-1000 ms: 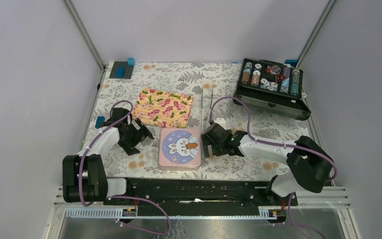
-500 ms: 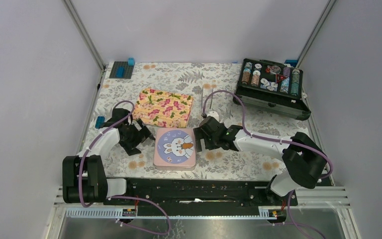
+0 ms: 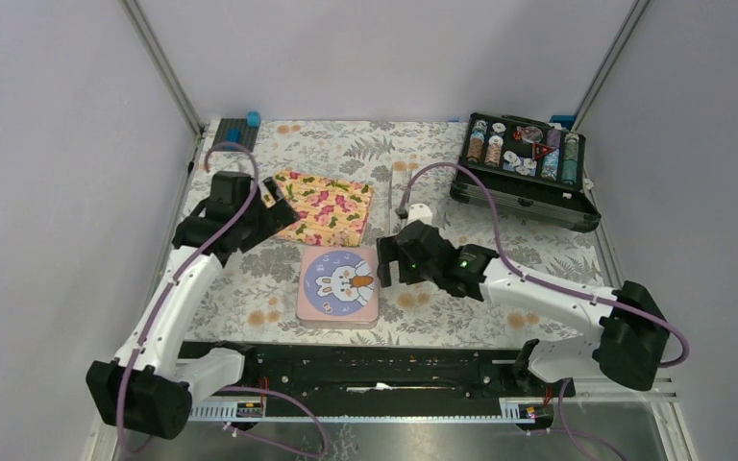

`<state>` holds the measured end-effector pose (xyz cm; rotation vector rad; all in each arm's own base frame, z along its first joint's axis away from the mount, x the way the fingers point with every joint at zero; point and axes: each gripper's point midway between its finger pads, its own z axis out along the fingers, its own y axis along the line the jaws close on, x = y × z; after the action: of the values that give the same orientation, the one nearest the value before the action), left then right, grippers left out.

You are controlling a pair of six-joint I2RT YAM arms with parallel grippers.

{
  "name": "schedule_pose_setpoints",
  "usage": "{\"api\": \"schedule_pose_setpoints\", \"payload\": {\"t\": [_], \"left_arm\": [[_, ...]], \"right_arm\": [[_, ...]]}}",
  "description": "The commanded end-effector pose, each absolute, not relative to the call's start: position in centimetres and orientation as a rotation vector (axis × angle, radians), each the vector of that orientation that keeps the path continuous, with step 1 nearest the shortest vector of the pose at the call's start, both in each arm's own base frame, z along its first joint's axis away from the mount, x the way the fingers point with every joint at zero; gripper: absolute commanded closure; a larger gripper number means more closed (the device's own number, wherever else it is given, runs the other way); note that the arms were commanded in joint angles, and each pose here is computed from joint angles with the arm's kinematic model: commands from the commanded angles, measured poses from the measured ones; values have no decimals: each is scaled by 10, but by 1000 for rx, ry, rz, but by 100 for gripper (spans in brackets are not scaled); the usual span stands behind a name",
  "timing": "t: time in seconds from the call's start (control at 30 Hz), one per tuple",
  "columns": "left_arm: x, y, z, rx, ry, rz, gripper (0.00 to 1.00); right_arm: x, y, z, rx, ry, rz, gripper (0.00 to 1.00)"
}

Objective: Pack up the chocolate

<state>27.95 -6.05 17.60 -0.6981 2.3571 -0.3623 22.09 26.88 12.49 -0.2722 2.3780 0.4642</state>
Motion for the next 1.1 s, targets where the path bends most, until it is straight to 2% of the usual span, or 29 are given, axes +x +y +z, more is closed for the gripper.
{"api": "schedule_pose_setpoints", "payload": {"t": [0.0,0.2,0.4,0.53,0.83,0.97,1.07], "left_arm": [[280,-101,210,-486,2346,-393,1],[264,-163,205,-412,2402,-715,1],[262,-143,121,-488,2491,-530,1],[254,-132,86,-521,2585,-429,2],[275,-139,187,-468,2376,-547,1],[278,-120,197,-491,2345,-449,2],[275,-90,169,-604,2410,-358,2]], "right_arm": [[203,308,136,-352,2361,520,0],[178,325,111,-401,2406,483,0],[165,308,42,-430,2541,317,0],[168,304,52,-453,2539,253,0],[190,336,145,-410,2338,449,0],[193,358,159,-429,2315,522,0],[194,364,153,-407,2323,526,0]]}}
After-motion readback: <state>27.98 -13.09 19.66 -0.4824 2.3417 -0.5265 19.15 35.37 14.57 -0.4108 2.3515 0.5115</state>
